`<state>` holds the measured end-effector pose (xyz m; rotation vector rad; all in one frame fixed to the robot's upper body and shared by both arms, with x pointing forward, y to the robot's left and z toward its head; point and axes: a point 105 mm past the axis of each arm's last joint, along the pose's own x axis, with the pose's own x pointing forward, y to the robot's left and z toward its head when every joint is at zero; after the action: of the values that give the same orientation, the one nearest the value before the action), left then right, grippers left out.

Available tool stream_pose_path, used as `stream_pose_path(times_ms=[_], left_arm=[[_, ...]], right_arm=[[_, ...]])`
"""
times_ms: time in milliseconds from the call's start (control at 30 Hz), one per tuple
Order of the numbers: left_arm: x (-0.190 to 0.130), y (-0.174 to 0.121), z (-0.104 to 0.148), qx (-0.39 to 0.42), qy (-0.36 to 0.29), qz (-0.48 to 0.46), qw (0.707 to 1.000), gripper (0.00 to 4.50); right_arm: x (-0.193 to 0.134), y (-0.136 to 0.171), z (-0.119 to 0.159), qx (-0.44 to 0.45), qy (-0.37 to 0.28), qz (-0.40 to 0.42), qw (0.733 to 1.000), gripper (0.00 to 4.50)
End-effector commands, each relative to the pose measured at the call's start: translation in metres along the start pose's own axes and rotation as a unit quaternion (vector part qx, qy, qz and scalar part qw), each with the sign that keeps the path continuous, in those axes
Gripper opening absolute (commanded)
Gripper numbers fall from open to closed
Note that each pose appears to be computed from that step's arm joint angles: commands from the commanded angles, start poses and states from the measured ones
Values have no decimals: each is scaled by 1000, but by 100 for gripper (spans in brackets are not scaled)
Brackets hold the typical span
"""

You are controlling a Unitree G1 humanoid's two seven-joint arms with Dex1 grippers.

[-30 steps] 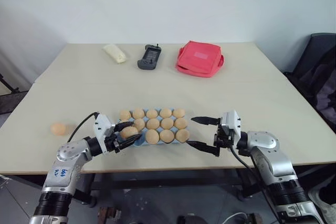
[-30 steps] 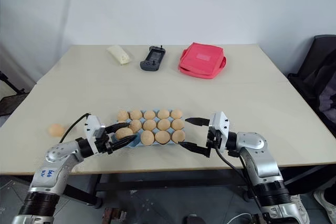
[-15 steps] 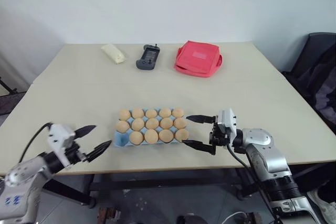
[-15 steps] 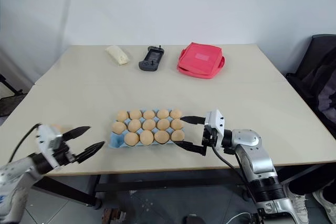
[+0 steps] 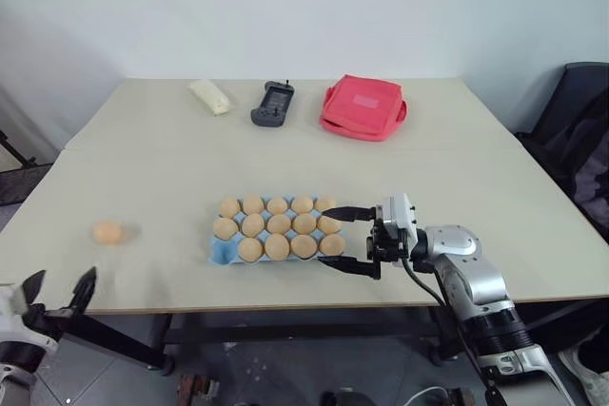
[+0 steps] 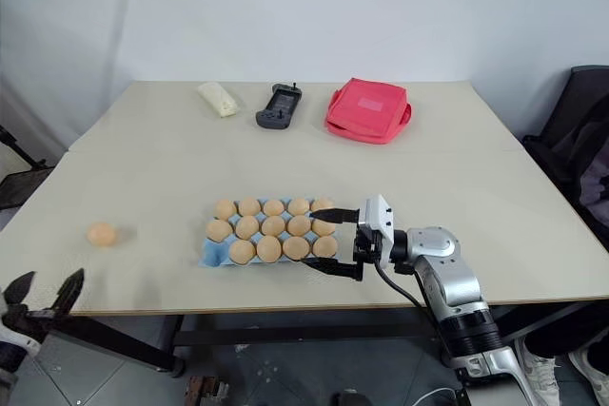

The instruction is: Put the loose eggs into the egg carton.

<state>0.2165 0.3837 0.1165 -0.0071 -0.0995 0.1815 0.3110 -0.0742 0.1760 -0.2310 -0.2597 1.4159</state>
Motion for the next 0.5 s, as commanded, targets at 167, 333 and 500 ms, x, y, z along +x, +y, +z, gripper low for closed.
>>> stream_pose_path(times_ms=[167, 333, 500], left_arm=[[29, -16, 17, -2, -39, -1, 999, 448], [70, -16, 23, -1, -35, 17, 999, 448], [107, -15, 15, -17, 5, 24, 1000, 448]], right_arm=[[3, -4, 11, -21, -15, 2, 1000, 450], [3, -3, 10, -21, -14, 2, 1000, 450], [5, -4, 11, -23, -15, 1, 1000, 450]])
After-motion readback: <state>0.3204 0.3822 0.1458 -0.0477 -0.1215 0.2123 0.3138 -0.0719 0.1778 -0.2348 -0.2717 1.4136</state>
